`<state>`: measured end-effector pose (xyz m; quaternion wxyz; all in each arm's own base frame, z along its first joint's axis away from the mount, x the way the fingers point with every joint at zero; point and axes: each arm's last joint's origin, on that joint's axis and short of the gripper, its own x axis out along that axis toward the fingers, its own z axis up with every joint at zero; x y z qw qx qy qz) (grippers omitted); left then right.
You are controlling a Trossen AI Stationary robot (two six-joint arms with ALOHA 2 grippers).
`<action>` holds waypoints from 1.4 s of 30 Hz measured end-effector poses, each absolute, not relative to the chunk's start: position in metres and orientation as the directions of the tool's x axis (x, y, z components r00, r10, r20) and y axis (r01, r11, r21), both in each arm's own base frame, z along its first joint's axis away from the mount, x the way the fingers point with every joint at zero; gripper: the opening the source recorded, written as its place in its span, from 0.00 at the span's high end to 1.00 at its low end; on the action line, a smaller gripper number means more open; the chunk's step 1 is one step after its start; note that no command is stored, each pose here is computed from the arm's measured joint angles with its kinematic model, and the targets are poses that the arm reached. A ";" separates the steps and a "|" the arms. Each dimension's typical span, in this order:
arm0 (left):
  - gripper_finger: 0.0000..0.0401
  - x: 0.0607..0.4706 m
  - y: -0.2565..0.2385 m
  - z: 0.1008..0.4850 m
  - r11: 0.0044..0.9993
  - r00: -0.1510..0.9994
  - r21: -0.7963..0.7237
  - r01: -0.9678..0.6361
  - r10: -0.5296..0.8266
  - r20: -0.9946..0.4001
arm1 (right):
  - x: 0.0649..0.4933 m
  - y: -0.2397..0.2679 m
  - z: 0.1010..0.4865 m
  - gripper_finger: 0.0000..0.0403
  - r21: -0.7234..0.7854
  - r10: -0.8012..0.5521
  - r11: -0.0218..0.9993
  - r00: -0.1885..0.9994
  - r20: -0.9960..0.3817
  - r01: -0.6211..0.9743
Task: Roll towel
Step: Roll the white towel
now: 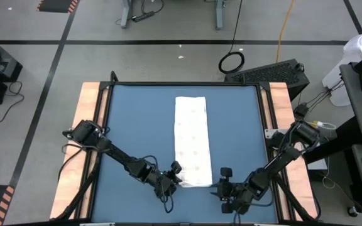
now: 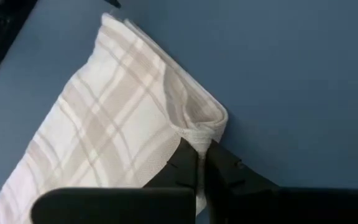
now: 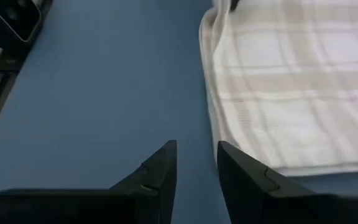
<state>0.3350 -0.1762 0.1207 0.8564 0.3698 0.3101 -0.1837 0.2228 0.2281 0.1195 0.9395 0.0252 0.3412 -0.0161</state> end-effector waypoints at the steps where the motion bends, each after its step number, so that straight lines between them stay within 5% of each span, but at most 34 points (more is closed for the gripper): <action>1: 0.98 0.335 -0.176 0.121 0.660 0.741 0.520 0.543 -0.084 -0.666 | 0.225 0.228 0.117 0.72 0.040 -0.012 0.998 0.769 -0.639 0.049; 11: 0.98 0.333 -0.175 0.118 0.688 0.716 0.486 0.539 -0.070 -0.695 | 0.228 0.227 0.119 0.44 -0.170 -0.119 0.985 0.829 -0.546 0.029; 15: 0.98 0.332 -0.174 0.117 0.712 0.708 0.464 0.526 -0.064 -0.703 | 0.229 0.223 0.107 0.42 -0.196 -0.149 0.980 0.801 -0.580 0.040; 30: 0.96 0.332 -0.174 0.117 0.723 0.707 0.456 0.519 -0.063 -0.705 | 0.244 0.215 0.084 0.55 0.011 -0.142 0.981 0.757 -0.638 0.194; 39: 0.95 0.330 -0.177 0.117 0.770 0.706 0.414 0.486 -0.067 -0.705 | 0.244 0.214 0.083 0.93 0.030 -0.141 0.978 0.758 -0.637 0.207; 42: 0.95 0.329 -0.179 0.117 0.785 0.709 0.402 0.471 -0.065 -0.702 | 0.244 0.214 0.084 0.97 0.054 -0.133 0.975 0.761 -0.635 0.216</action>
